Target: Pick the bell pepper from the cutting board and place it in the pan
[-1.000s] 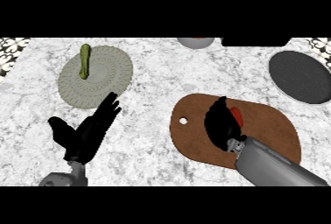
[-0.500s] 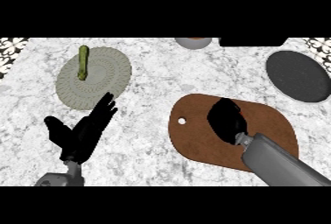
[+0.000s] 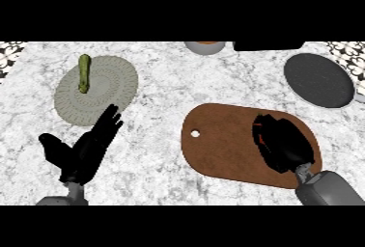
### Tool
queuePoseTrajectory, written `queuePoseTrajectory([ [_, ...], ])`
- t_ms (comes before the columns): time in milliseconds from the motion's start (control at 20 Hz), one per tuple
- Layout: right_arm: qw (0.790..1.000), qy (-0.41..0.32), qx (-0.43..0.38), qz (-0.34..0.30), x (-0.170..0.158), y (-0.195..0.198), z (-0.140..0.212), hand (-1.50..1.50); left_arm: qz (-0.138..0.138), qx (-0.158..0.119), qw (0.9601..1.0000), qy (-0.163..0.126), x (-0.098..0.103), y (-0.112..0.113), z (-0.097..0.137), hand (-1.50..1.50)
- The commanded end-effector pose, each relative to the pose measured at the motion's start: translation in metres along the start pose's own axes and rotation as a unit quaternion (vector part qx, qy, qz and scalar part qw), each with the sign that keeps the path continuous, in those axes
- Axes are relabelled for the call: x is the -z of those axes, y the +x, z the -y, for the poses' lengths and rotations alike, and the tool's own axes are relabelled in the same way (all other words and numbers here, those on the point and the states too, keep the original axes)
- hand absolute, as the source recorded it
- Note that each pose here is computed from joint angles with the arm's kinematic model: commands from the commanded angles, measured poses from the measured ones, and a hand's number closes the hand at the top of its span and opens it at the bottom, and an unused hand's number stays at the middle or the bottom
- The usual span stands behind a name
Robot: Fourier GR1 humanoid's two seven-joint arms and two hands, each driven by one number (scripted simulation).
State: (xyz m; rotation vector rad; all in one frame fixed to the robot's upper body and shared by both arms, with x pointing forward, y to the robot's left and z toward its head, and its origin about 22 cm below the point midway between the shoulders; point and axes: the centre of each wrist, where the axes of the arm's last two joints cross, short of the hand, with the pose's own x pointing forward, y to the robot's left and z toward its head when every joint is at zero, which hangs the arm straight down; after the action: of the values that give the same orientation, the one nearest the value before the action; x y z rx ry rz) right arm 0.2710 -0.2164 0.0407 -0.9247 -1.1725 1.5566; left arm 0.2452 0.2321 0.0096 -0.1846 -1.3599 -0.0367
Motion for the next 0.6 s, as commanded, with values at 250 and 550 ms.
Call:
queuePoseTrajectory([
  [250, 0.962, -0.231, 0.138, -0.053, -0.056, -0.031, 0.026, 1.5, 0.0, 0.002, 1.0, -0.006, 0.005, -0.003, -0.006, 0.0],
  [550, 0.911, -0.279, 0.302, -0.044, -0.079, -0.042, 0.052, 1.5, 0.0, 0.005, 0.9998, -0.018, 0.002, 0.006, 0.005, 0.0],
])
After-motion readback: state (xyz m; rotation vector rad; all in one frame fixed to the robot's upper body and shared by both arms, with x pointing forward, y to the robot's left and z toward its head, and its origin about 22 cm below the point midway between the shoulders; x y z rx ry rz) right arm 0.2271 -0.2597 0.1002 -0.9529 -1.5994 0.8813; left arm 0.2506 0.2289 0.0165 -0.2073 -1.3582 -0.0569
